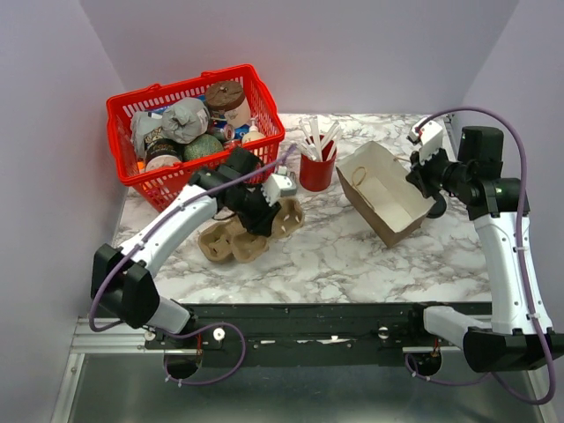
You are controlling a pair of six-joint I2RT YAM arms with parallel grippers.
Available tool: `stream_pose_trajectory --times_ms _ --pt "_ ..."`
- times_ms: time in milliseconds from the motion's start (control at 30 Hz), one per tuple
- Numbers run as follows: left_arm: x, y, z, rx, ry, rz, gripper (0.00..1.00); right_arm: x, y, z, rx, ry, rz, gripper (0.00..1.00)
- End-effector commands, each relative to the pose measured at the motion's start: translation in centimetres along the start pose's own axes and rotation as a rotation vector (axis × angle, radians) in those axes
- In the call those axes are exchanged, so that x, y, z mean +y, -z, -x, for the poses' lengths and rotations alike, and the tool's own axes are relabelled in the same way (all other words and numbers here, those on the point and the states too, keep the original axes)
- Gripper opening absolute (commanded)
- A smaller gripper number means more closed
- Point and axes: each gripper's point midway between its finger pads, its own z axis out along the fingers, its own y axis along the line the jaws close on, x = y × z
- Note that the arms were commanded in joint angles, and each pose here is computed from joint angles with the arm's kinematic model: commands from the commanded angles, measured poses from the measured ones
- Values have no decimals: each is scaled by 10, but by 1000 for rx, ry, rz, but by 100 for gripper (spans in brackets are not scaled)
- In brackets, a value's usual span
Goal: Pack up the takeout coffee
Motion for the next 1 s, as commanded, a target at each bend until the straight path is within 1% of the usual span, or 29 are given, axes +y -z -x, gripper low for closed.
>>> stream_pose_trajectory --times_ms 0,33,100,133,167,200,233,300,333,367,400,433,467,500,533,567,633,667,767,800,900,933,967 --pt "-2 66 74 -327 -170 -35 0 22 4 2 -40 51 89 1" --pt "-3 85 96 -395 -215 -17 0 25 3 1 -41 59 102 1" --pt "-6 104 119 -461 -268 -1 0 34 2 1 -54 64 142 1" --pt "-12 122 137 -516 -301 0 0 38 2 3 -64 66 160 0" --pt "-14 130 148 -554 -313 7 0 44 3 5 -74 69 182 0" --pt "-17 137 156 -580 -285 -3 0 51 2 5 -82 70 211 1" --pt "-21 149 167 -619 -290 2 0 55 1 6 -82 71 227 0" --pt "-33 173 190 -728 -336 0 0 66 0 5 -78 80 266 0" --pt "-39 179 197 -768 -304 -18 0 68 0 5 -76 85 271 0" --pt "-43 197 216 -863 -359 6 0 72 0 6 -76 91 285 1" --pt "-52 212 222 -924 -393 22 0 73 0 5 -73 93 289 1" --pt "-59 206 224 -948 -387 2 0 76 -1 4 -72 93 300 1" --pt "-66 222 238 -1040 -460 39 0 78 -1 5 -71 95 311 1" --pt "-71 228 243 -1082 -480 66 0 80 -2 4 -68 90 325 1" --pt "-82 220 245 -1096 -508 40 0 82 -2 4 -67 87 335 1" --pt "-91 223 252 -1134 -567 40 0 85 -2 4 -67 83 346 1" --pt "-102 214 256 -1141 -611 -3 0 88 -2 3 -52 54 366 1" --pt "-115 213 259 -1159 -646 -37 0 88 -2 3 -49 50 369 1" --pt "-129 195 261 -1146 -666 -122 0 92 -1 3 -49 31 386 1" --pt "-129 187 262 -1131 -701 -112 0 93 -1 2 -47 20 392 0" --pt "-131 165 254 -1104 -738 -113 0 96 -1 4 -44 -4 407 0" --pt "-128 150 247 -1088 -722 -122 0 96 -1 4 -46 -8 410 1" --pt "-128 149 247 -1105 -735 -119 0 98 0 5 -50 -12 415 1"
